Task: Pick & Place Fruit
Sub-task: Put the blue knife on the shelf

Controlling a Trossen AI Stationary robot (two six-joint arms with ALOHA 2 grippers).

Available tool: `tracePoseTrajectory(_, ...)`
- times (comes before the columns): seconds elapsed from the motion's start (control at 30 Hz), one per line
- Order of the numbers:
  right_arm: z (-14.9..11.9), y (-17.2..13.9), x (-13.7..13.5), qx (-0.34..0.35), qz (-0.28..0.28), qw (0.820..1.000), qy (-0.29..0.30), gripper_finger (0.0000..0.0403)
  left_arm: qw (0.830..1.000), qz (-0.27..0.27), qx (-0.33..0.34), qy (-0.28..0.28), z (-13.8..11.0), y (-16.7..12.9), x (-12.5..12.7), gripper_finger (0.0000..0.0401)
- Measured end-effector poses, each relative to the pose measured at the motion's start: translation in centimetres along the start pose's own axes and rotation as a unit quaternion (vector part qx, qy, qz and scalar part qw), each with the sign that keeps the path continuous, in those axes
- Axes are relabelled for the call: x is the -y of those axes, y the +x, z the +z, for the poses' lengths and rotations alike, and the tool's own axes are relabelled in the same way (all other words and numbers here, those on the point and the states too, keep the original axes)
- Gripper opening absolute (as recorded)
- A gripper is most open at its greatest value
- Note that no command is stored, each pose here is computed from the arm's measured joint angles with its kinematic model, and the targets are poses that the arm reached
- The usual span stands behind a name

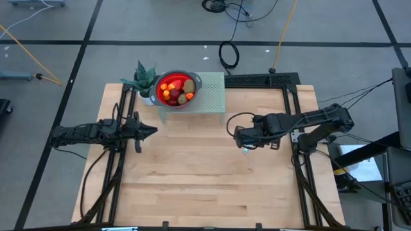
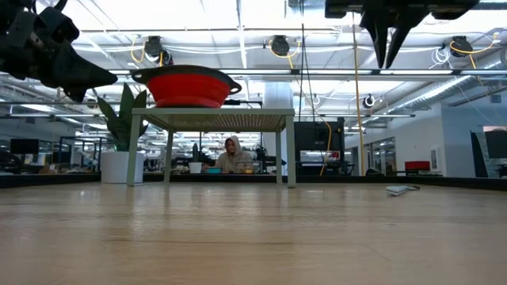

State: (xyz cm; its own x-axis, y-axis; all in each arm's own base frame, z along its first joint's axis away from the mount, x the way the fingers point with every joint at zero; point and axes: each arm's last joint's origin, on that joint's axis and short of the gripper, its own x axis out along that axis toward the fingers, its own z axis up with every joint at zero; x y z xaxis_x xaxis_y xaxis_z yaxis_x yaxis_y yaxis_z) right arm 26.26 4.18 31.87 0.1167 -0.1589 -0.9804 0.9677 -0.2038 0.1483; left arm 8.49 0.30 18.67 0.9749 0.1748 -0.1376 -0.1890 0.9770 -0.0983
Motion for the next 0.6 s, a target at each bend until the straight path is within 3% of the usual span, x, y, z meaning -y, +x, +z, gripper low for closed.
tracePoseTrajectory(0.23, 0.0, 0.5, 0.2, 0.003, -0.008, 1.000, 0.020, 0.0029, 1.000, 0.000, 0.000, 0.021, 0.0, 0.0, 0.0, 0.0026)
tracePoseTrajectory(0.6, -0.7, 4.7, 1.2, -0.019, -0.055, 0.998, 0.021, 0.0048, 1.000, 0.000, 0.000, 0.028, 0.0, 0.0, 0.0, 0.0026)
